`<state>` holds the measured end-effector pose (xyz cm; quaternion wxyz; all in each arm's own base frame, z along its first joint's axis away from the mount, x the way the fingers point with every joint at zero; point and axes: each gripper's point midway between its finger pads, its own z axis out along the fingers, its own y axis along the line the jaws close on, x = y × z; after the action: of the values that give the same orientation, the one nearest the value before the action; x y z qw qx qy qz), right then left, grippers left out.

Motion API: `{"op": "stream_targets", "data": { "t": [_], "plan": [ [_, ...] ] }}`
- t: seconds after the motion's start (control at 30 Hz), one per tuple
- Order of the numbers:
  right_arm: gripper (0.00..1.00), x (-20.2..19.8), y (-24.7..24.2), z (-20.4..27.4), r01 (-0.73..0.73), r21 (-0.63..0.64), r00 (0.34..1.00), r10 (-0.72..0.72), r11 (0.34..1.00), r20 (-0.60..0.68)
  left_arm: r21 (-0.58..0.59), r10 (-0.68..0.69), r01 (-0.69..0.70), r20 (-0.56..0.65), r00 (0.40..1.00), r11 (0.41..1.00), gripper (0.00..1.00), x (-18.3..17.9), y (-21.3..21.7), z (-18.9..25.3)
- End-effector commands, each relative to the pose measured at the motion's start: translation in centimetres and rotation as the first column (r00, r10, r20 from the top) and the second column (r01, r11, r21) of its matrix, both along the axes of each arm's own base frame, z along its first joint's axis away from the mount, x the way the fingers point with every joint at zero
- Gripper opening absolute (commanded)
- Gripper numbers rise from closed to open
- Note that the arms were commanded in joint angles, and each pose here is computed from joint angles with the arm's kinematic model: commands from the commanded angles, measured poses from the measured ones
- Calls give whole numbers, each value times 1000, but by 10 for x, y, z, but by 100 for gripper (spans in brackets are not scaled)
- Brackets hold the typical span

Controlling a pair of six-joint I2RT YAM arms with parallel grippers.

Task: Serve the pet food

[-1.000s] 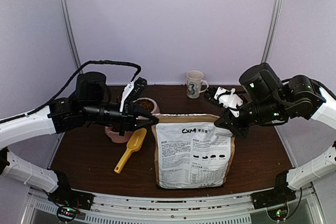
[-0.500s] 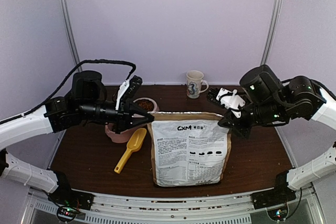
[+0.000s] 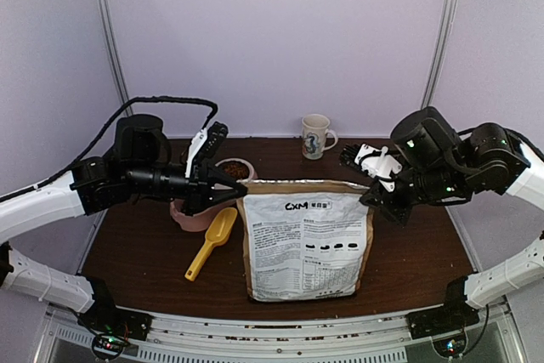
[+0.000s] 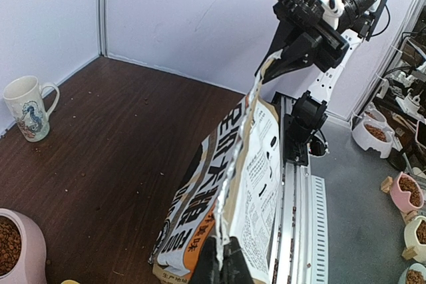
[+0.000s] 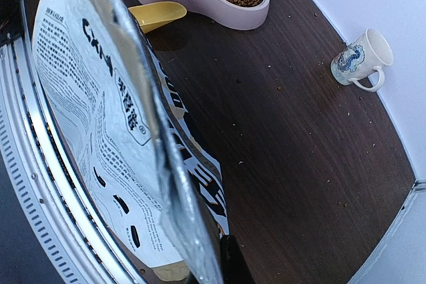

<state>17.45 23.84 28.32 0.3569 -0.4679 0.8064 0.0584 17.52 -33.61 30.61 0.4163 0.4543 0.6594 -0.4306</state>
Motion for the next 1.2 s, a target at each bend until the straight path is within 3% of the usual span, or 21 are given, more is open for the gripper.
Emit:
{"op": "stream_targets", "data": {
  "t": [0.0, 0.2, 0.3, 0.37, 0.47, 0.73, 0.87, 0.93, 1.0, 1.17],
  "plan": [
    [0, 5, -51, -13, 112, -166, 994, -109, 980, 30, -102, 58, -47, 102, 993, 994, 0, 10, 13, 40],
    [0, 3, -47, -7, 100, -133, 995, -97, 986, 30, -102, 59, -48, 103, 993, 994, 0, 11, 14, 41],
    [10, 3, -48, -3, 104, -121, 994, -101, 987, 34, -101, 59, -48, 102, 993, 994, 0, 10, 14, 40],
    [11, 2, -49, -1, 103, -112, 994, -100, 988, 36, -98, 57, -47, 99, 993, 994, 0, 10, 14, 39],
    [0, 0, -48, 0, 94, -95, 995, -91, 991, 29, -97, 53, -43, 96, 994, 994, 0, 10, 13, 39],
    [0, -2, -39, 7, 65, -35, 998, -65, 997, 25, -89, 59, -51, 91, 994, 995, 1, 13, 13, 40],
    [41, -5, -32, 16, 44, 22, 999, -44, 999, 23, -88, 57, -50, 83, 995, 995, 52, 12, 13, 44],
    [58, -8, -27, 24, 23, 73, 1000, -25, 997, 19, -96, 51, -43, 83, 995, 994, 66, 9, 14, 49],
    [74, -11, -19, 36, -1, 135, 1000, -2, 991, 21, -113, 51, -41, 88, 995, 993, 73, 8, 15, 59],
    [86, -16, 6, 81, -32, 348, 999, 29, 937, 16, -113, 95, -86, 75, 993, 990, 80, 15, 16, 81]
  ]
}}
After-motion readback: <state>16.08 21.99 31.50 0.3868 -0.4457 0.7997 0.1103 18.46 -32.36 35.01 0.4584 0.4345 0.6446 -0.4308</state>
